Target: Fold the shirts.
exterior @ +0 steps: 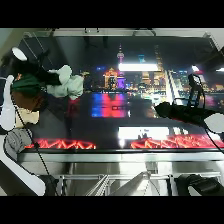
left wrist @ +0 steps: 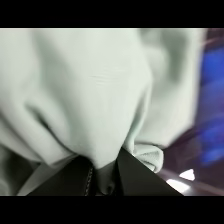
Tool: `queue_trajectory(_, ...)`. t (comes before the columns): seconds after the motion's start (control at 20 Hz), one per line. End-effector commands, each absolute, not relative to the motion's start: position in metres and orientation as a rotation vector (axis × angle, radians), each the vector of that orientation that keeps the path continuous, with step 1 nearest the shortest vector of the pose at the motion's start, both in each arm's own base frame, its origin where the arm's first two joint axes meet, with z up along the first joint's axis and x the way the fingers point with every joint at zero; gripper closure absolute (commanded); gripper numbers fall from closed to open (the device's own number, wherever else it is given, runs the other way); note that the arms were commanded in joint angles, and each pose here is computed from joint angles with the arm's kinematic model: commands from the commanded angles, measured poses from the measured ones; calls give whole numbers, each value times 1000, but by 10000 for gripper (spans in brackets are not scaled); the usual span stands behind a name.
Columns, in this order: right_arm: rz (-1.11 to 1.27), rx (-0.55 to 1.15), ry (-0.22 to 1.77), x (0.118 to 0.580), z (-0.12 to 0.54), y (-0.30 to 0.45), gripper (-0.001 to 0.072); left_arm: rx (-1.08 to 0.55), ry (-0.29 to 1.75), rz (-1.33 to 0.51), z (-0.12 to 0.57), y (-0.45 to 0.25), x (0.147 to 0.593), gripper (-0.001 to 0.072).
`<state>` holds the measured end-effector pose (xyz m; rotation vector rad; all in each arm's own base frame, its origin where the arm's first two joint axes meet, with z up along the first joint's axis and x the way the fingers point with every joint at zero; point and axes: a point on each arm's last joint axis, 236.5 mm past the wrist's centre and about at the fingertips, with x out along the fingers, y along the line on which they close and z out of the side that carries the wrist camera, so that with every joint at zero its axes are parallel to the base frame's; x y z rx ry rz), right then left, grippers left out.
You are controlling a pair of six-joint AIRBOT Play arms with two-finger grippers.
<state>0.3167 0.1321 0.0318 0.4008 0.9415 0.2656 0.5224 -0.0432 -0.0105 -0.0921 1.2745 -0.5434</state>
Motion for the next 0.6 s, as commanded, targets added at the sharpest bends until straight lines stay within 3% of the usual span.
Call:
queue_trajectory(0.0, 267, 392, 949, 315, 31, 132, 460, -237, 1093, -941, 113, -152, 487, 686)
queue_trajectory(0.1, 264, 363, 977, 310, 25, 129, 461, -331, 1023, -1164, 166, -207, 439, 687)
queue_trajectory(0.25, 252, 280, 1078, 290, 9, 119, 461, -348, 1143, -1360, 171, -266, 356, 687)
queue_trajectory(0.4, 248, 243, 1160, 273, -2, 114, 461, -344, 1285, -1436, 143, -309, 293, 688)
queue_trajectory(0.55, 266, 213, 1196, 264, -5, 114, 460, -350, 1364, -1370, 101, -330, 278, 687)
